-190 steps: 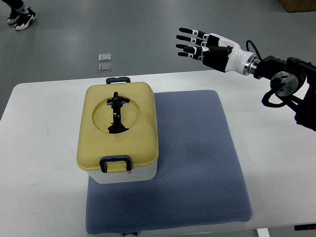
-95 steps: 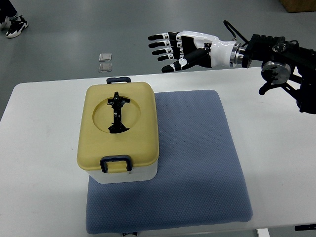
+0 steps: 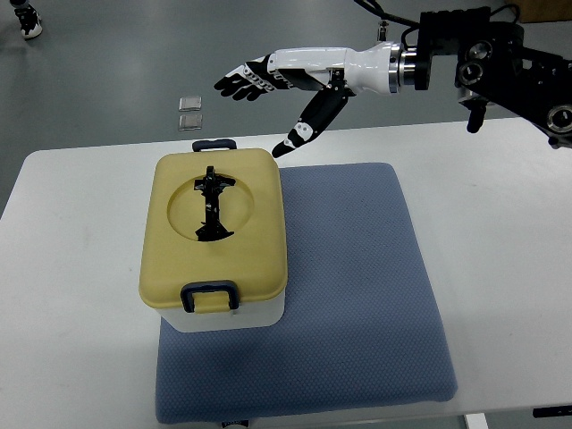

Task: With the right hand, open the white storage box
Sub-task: 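Lower the right hand over the black handle on the yellow lid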

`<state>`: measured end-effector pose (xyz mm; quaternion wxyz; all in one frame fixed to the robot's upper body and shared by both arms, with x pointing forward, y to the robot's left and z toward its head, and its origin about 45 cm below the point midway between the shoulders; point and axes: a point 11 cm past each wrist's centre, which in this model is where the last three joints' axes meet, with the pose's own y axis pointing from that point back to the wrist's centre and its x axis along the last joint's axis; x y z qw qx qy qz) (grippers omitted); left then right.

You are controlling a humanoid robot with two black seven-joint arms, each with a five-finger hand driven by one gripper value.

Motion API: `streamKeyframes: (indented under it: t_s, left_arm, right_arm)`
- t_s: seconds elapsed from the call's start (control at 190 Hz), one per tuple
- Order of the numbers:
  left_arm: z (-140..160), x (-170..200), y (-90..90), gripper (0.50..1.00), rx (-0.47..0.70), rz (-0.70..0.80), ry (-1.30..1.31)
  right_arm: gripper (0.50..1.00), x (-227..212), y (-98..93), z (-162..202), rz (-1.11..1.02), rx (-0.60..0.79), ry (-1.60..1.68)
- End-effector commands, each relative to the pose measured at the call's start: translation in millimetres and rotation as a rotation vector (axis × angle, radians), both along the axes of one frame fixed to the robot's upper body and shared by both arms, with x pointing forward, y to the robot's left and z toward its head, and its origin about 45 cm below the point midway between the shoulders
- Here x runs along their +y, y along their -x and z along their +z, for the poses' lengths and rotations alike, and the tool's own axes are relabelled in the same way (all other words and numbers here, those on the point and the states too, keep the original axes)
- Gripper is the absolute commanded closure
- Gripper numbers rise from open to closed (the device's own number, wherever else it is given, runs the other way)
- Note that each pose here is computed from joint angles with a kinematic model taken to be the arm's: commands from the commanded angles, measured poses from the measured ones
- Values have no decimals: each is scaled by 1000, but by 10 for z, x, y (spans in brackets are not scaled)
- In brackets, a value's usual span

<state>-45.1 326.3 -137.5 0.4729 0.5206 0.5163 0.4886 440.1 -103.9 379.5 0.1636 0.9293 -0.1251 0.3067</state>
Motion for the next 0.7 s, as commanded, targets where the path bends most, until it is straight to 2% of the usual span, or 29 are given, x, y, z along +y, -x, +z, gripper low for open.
streamKeyframes:
  t_s: [0.0,0.242,0.457,0.693]
  left_arm:
    - [0,0,0,500,0,0,0]
    - [0,0,0,500,0,0,0]
    - [0,0,0,500,0,0,0]
    - [0,0,0,500,0,0,0]
  right_arm:
    - [576,155,60,138,69,-67,62]
    - [579,575,201,348,219,-264,214]
    - [583,820,263,278,308,-479,389]
    - [585,1050,382,96,394,-530,474]
